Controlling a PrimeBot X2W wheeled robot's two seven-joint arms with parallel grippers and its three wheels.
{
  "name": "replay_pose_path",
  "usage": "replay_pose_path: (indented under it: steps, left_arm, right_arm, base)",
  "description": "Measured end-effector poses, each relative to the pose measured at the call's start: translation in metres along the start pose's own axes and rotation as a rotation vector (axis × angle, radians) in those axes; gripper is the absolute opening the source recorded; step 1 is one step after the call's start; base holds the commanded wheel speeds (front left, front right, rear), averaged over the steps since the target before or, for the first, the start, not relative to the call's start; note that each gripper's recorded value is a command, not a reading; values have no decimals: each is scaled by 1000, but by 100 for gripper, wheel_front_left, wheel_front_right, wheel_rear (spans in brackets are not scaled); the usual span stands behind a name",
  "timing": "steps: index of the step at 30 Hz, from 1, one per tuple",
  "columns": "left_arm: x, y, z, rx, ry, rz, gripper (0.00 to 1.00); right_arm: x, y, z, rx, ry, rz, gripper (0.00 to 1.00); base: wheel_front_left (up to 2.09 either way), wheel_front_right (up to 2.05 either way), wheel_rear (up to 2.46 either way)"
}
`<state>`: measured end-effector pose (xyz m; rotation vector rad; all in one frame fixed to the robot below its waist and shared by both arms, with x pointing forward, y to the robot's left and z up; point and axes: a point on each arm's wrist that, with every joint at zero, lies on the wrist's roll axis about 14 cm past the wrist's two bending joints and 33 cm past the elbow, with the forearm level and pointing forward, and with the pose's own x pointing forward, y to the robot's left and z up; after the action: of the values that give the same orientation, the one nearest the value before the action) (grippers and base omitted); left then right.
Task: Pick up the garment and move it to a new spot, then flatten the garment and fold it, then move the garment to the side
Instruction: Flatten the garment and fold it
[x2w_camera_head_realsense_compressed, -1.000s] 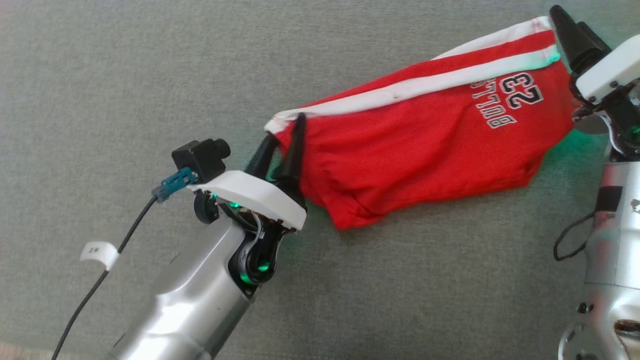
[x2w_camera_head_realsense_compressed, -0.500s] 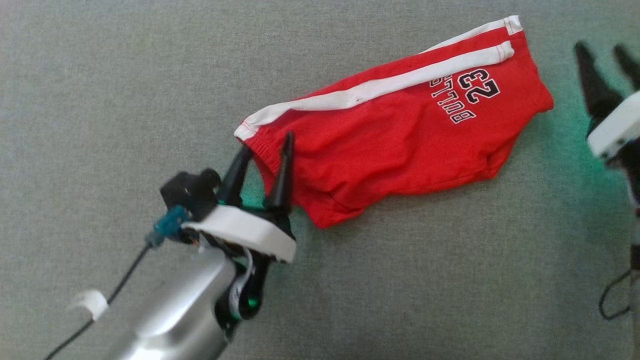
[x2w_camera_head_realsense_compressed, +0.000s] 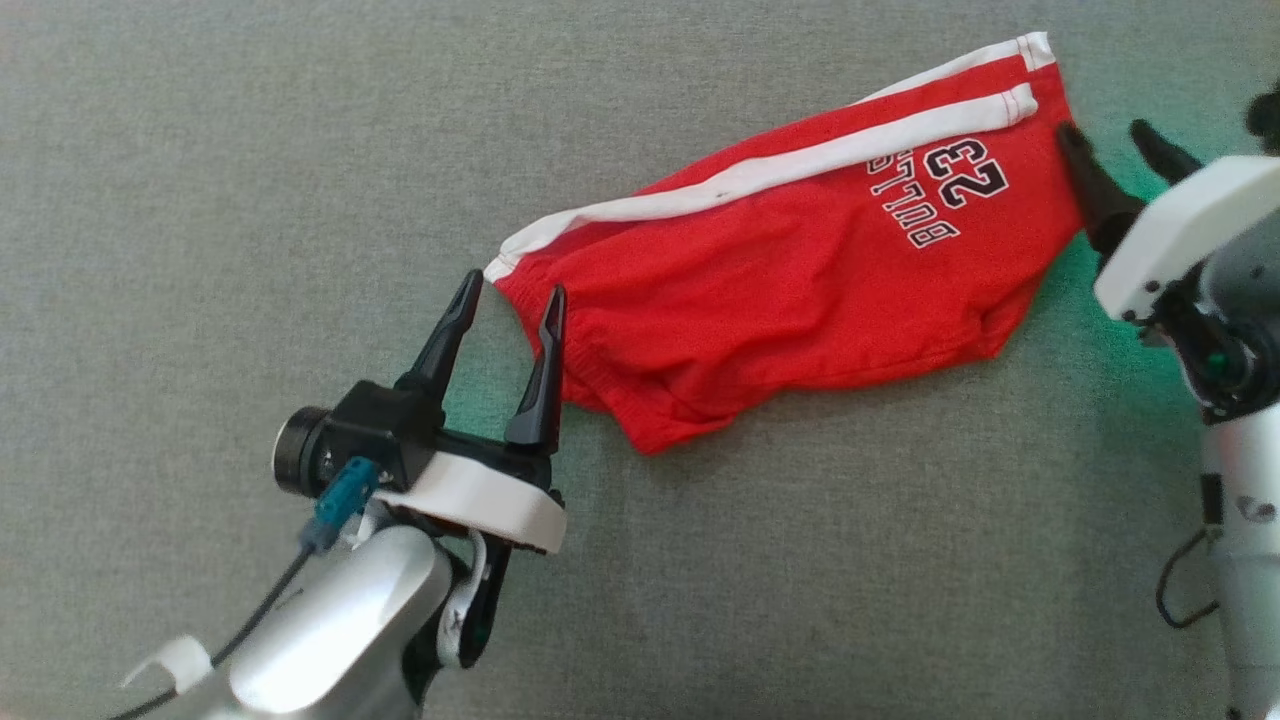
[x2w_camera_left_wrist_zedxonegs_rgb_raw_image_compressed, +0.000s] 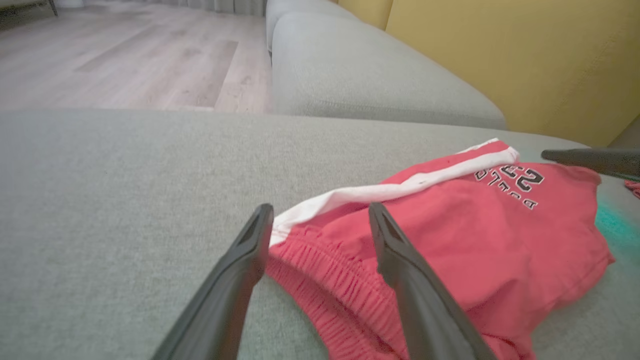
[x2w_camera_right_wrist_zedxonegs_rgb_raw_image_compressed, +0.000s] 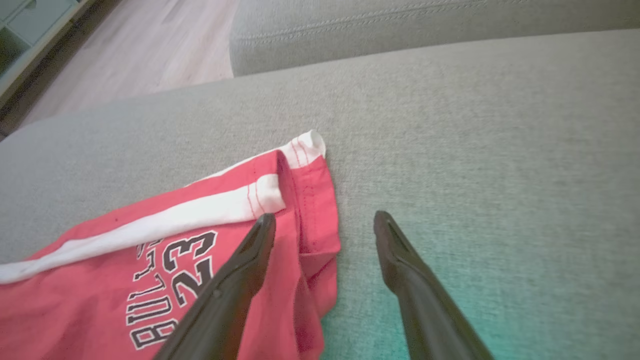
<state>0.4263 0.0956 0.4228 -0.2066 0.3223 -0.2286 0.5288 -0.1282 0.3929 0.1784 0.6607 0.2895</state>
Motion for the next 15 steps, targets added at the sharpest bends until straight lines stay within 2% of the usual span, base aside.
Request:
replay_pose_path:
  steps: [7,15]
  left_arm:
    - [-5,4,23,59,-115,51,100]
    - [-17,15,38,88,-201,128,100]
  right_arm:
    - [16,11,-25,-94,147,-1,100]
    - [28,-2,-23,-223,220,-53,100]
  base:
    - [0,0,0]
    - [0,0,0]
